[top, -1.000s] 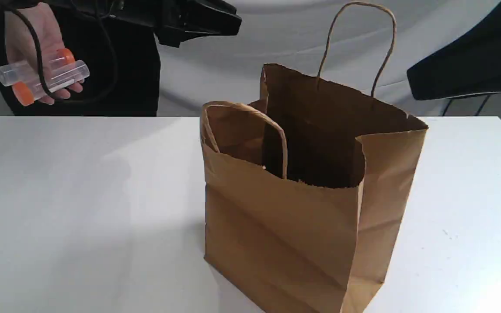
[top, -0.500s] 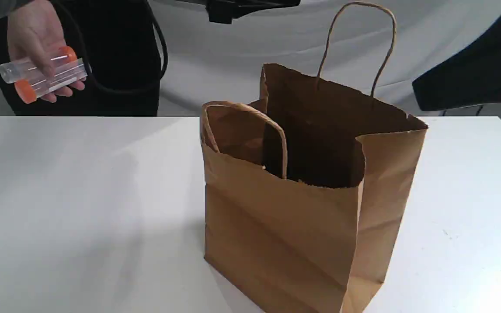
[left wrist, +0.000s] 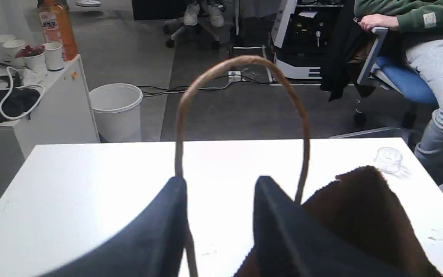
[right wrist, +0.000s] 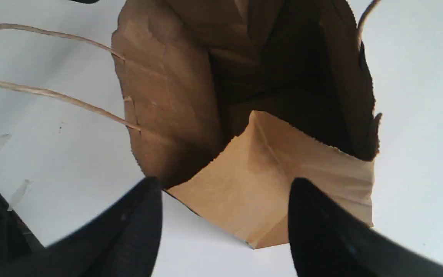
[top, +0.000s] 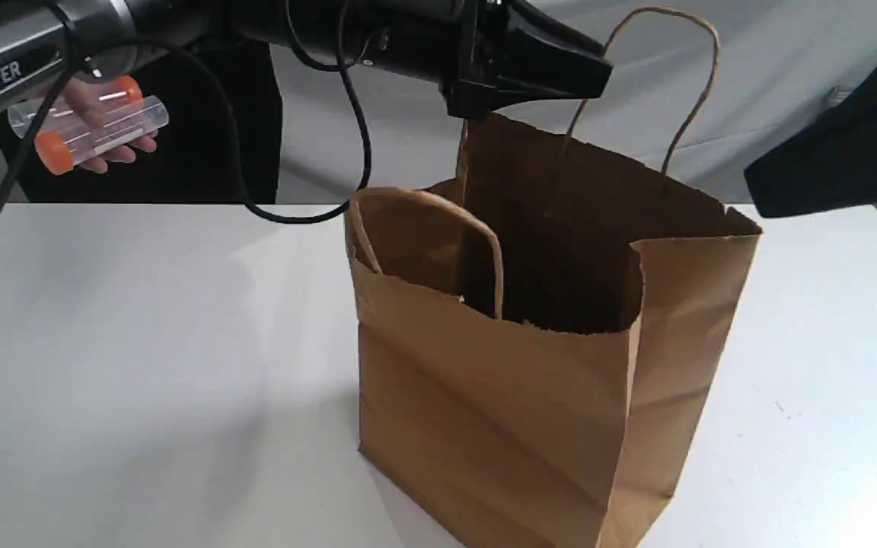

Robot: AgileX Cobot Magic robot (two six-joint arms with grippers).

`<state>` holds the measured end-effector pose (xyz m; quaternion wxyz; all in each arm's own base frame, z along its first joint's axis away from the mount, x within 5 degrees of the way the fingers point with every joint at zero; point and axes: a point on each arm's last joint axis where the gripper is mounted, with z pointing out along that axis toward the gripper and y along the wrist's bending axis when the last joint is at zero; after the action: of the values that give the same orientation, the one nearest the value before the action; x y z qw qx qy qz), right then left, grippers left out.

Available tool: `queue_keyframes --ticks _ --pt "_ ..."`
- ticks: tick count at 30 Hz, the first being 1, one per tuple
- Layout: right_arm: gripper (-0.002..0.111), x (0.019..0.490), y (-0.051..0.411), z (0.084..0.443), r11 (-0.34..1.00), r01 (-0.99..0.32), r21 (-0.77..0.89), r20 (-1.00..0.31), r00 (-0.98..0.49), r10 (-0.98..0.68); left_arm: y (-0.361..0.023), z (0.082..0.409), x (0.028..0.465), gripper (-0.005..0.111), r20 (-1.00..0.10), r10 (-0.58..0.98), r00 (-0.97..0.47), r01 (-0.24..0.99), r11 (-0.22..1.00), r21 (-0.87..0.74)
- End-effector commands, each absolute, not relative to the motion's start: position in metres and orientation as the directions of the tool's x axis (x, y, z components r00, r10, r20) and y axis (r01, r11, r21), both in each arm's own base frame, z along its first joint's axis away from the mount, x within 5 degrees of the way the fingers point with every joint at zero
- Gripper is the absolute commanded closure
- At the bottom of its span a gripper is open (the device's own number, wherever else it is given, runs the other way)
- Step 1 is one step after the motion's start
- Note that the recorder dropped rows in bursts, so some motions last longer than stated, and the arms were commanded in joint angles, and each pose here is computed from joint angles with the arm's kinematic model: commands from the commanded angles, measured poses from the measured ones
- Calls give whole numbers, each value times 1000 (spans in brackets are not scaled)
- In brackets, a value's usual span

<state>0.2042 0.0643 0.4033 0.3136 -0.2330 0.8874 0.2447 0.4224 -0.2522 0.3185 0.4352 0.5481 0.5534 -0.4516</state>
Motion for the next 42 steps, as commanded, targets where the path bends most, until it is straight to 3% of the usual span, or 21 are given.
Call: queue_keyframes --ticks 1,9,14,19,28,32,35,39,42 --pt "58 203 64 406 775 -563 288 -672 -695 -255 -253 321 421 77 -977 211 -26 1000 -12 -29" --pt "58 203 64 406 779 -551 300 -667 -705 -242 -253 320 429 77 -978 209 -18 998 69 -4" --pt "58 203 64 406 779 -551 300 -667 -705 -242 -253 319 424 77 -976 219 -16 1000 21 -12" --pt "58 202 64 406 777 -551 303 -668 -705 -240 -252 317 432 77 -969 246 -3 995 95 21" --pt "58 202 66 407 770 -554 317 -671 -705 -230 -261 313 430 77 -975 221 3 997 76 21" --pt "58 201 70 410 738 -580 346 -690 -690 -218 -268 304 429 83 -974 228 -6 998 63 9" --pt "58 200 76 416 665 -657 355 -743 -630 -226 -268 304 430 107 -975 220 -7 998 70 9" --pt "60 199 80 418 629 -705 327 -770 -584 -255 -262 307 433 107 -977 211 -19 997 77 -3" --pt "61 195 88 413 597 -765 240 -769 -525 -365 -256 308 435 107 -978 203 -42 997 76 -27"
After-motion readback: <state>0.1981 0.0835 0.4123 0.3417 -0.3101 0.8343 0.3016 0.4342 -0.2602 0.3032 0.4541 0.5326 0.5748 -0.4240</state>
